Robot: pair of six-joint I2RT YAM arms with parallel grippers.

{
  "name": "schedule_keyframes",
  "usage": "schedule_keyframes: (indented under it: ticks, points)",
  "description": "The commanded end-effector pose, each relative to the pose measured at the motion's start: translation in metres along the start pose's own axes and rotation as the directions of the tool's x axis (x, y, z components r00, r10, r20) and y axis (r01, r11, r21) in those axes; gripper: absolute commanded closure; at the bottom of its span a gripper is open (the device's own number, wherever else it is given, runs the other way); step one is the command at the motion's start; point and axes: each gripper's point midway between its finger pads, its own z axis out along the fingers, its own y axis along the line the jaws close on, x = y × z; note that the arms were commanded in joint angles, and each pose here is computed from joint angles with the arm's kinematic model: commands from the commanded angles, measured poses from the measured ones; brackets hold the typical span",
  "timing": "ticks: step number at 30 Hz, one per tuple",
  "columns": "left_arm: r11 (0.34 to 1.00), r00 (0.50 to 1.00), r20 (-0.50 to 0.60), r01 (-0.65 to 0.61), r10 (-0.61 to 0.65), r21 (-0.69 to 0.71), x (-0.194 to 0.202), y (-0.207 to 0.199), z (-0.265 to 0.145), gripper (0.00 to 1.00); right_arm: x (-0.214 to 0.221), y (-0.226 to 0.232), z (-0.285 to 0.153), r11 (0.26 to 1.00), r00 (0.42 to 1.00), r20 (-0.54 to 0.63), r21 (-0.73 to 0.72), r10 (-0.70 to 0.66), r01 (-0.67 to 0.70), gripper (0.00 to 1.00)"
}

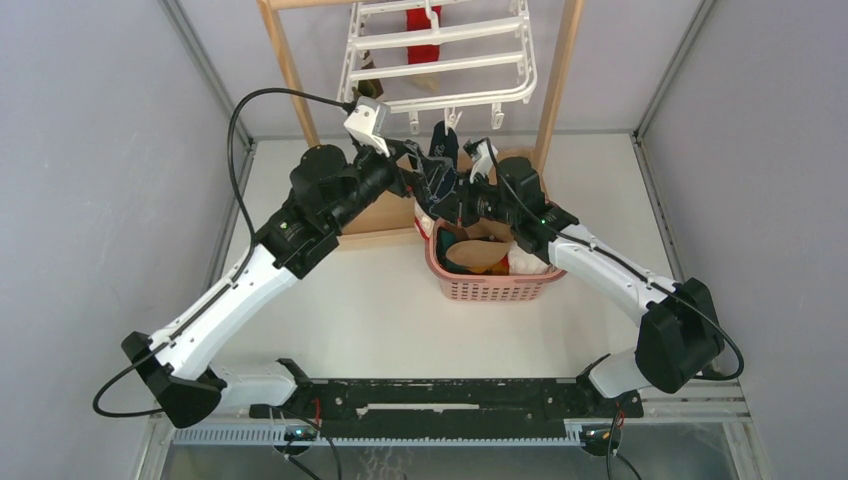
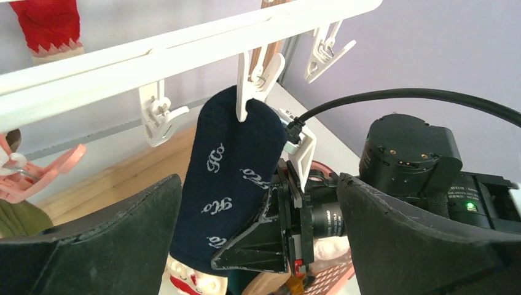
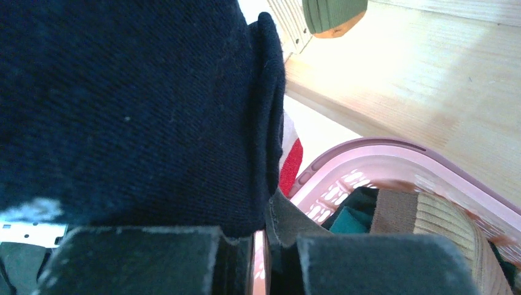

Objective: Remove the socks clipped to the hanger
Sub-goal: Remove the sock from the hanger.

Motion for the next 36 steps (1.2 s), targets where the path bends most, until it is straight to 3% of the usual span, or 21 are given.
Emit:
schedule_keyframes:
  ticks: [1, 20, 36]
  points:
    - [0.997, 0.987, 0.142, -0.08, 0.08, -0.002, -0.047, -0.01, 0.004, 0.0, -0.004, 0.009, 0.001, 0.999, 1.0, 0.015, -0.028, -0.019, 0.02, 0.91]
    - [0.988, 0.978, 0.142, -0.147, 0.153, -0.053, -0.05, -0.008, 0.021, 0.0, -0.004, 0.014, 0.001, 0.999, 1.0, 0.018, -0.046, -0.02, 0.021, 0.91]
    - [0.99, 0.983, 0.123, -0.129, 0.136, -0.063, -0.05, -0.007, 0.026, 0.0, -0.004, 0.013, -0.001, 0.999, 1.0, 0.015, -0.039, -0.021, 0.022, 0.91]
